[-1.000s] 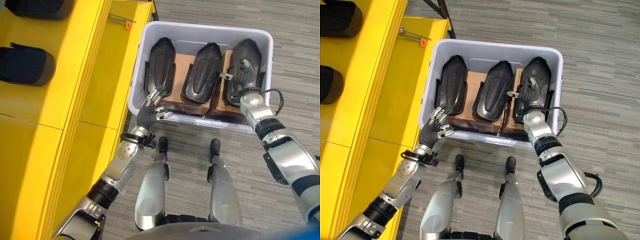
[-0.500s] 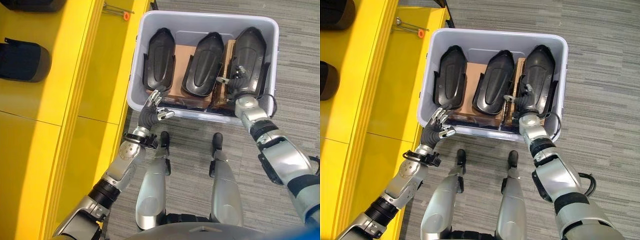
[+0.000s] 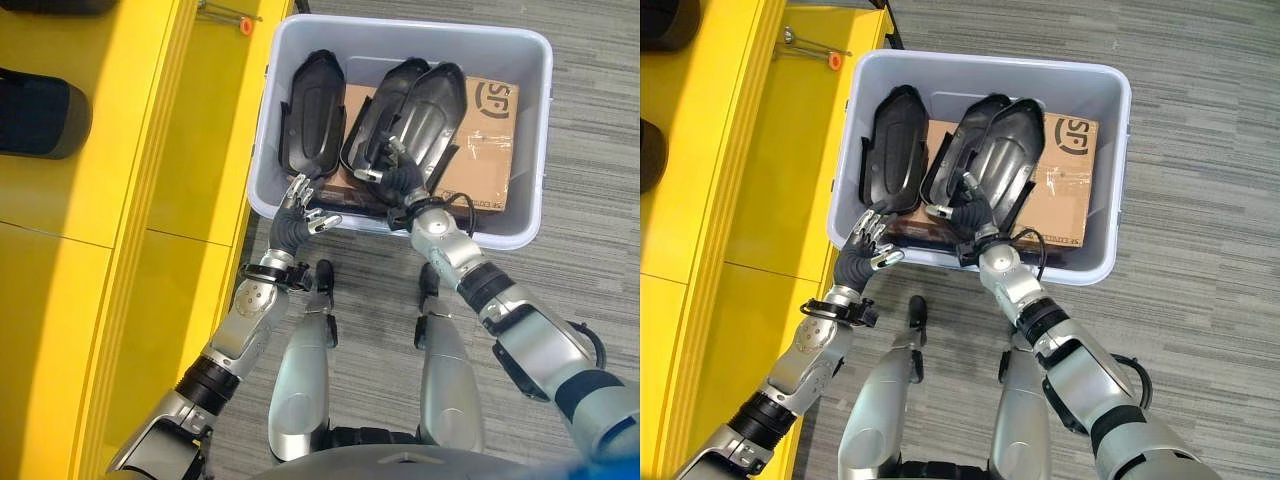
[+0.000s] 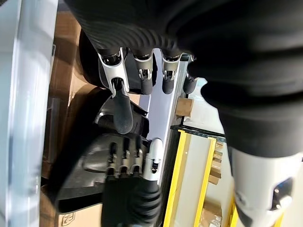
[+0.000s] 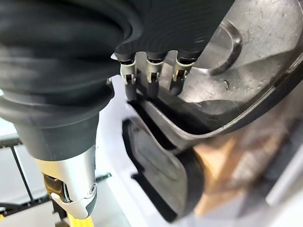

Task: Move parts from the plastic box to the shelf.

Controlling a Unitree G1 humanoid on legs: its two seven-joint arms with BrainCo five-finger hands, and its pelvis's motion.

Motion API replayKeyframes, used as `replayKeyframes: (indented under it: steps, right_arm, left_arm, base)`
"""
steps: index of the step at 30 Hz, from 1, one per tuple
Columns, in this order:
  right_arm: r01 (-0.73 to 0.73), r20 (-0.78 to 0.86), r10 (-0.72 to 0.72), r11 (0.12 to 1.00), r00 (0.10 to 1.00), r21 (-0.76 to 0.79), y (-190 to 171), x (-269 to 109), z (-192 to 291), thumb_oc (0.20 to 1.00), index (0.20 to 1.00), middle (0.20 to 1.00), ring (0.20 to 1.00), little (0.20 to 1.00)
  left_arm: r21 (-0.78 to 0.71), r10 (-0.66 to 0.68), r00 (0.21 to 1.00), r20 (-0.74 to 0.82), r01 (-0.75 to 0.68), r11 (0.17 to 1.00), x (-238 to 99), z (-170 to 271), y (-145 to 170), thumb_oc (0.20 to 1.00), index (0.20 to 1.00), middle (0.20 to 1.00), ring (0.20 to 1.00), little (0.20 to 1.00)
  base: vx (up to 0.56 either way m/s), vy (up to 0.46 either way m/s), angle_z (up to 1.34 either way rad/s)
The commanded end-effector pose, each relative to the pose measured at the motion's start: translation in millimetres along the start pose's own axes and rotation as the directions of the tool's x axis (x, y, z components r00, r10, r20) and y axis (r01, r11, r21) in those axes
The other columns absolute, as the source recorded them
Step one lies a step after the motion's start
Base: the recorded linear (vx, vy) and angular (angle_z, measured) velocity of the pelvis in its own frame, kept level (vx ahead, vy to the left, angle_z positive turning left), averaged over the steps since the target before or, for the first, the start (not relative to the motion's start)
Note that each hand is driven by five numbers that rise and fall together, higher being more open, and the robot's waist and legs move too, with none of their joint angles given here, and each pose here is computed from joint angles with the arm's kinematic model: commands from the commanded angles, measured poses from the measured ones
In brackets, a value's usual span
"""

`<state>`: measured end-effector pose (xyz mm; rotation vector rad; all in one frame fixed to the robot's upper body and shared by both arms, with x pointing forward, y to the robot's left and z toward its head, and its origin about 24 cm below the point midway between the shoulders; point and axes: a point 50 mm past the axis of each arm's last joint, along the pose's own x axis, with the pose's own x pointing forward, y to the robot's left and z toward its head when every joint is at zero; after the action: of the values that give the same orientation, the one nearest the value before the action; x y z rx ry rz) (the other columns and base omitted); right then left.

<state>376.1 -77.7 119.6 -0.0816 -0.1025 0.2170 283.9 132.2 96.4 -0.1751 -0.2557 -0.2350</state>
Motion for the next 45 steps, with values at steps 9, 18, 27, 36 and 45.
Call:
replayKeyframes:
  steps: [9,18,27,36,45]
  right_arm:
    - [0.155,0.241,-0.144,0.987,0.96,-0.027,-56.2,-9.2,48.6,1.0,1.0,1.0,1.0,1.0]
    - [0.25,0.331,-0.205,0.963,0.921,-0.098,-93.8,-30.9,61.3,1.0,1.0,1.0,1.0,1.0]
    - [0.265,0.417,-0.209,0.961,0.884,-0.08,-91.4,-45.3,71.0,1.0,1.0,1.0,1.0,1.0]
    - [0.262,0.394,-0.248,0.965,0.885,0.019,-77.1,-36.4,67.2,1.0,1.0,1.0,1.0,1.0]
    - [0.353,0.328,-0.359,0.932,0.874,0.081,-88.6,-28.9,56.6,1.0,1.0,1.0,1.0,1.0]
  left_arm:
    - [0.016,-0.007,0.995,0.102,0.005,1.0,-8.6,19.9,2.5,1.0,1.0,1.0,1.0,1.0]
    - [0.035,-0.006,0.995,0.102,0.002,0.999,-11.4,21.7,7.1,1.0,1.0,1.0,1.0,1.0]
    - [0.044,0.0,0.995,0.102,-0.005,0.999,-13.1,22.1,9.2,1.0,1.0,1.0,1.0,1.0]
    - [0.032,0.005,0.995,0.104,-0.008,0.999,-11.8,21.9,6.5,1.0,1.0,1.0,1.0,1.0]
    - [0.031,0.01,0.993,0.122,-0.014,0.999,-12.5,26.2,7.9,1.0,1.0,1.0,1.0,1.0]
  base:
    - [0.0,-0.001,0.01]
    - [0.0,0.0,0.0]
    - [0.0,0.0,0.0]
    - [0.0,0.0,0.0]
    - [0.0,0.003,0.01]
